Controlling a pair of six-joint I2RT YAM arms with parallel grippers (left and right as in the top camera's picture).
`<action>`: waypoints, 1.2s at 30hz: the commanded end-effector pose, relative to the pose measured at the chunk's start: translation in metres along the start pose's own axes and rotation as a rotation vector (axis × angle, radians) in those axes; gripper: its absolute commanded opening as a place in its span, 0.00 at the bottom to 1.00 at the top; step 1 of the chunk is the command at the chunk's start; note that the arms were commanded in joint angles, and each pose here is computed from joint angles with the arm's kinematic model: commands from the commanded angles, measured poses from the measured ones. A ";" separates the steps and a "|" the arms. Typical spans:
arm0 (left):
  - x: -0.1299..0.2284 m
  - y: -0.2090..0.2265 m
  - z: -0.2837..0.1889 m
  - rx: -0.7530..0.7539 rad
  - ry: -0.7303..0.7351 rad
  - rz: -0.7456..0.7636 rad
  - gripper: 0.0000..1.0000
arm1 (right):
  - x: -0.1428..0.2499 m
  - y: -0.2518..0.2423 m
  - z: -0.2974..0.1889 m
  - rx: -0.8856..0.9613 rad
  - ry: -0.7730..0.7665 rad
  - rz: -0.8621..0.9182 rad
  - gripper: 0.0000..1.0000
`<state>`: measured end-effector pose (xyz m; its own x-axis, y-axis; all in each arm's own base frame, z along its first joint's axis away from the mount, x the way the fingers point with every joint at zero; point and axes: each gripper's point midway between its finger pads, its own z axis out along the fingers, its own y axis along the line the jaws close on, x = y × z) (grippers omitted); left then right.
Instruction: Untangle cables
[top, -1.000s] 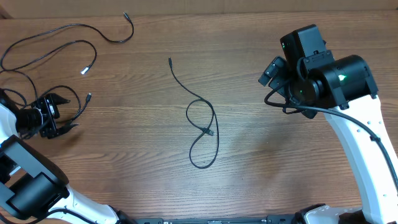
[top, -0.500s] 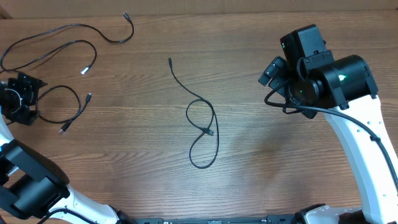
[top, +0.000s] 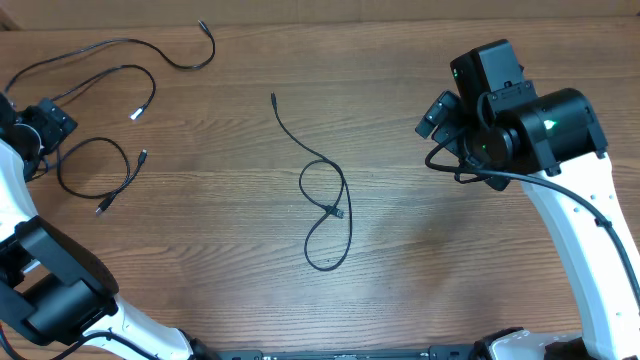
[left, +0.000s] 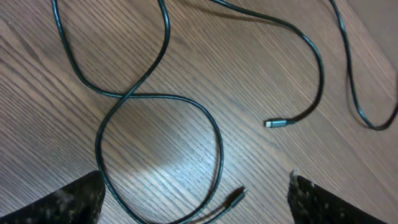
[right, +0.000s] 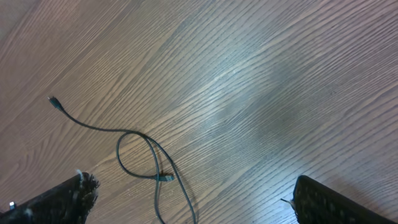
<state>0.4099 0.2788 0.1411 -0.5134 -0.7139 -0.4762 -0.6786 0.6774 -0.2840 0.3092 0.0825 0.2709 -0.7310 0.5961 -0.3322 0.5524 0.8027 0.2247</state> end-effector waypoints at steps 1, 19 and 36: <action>-0.008 0.012 -0.001 -0.071 -0.067 0.033 0.87 | -0.001 -0.001 0.001 0.010 -0.012 -0.008 1.00; -0.004 -0.048 0.008 0.432 -0.057 -0.097 0.85 | -0.001 -0.001 0.001 0.010 -0.012 -0.008 1.00; 0.240 -0.301 -0.075 0.941 0.647 0.256 1.00 | -0.001 -0.001 0.001 0.010 -0.012 -0.008 1.00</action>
<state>0.4526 -0.0886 0.1953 -0.9363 -0.3454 -0.0636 -0.0423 0.2906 -0.9559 0.3093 0.0821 0.2709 -0.7300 0.5963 -0.3338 0.5532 0.8024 0.2236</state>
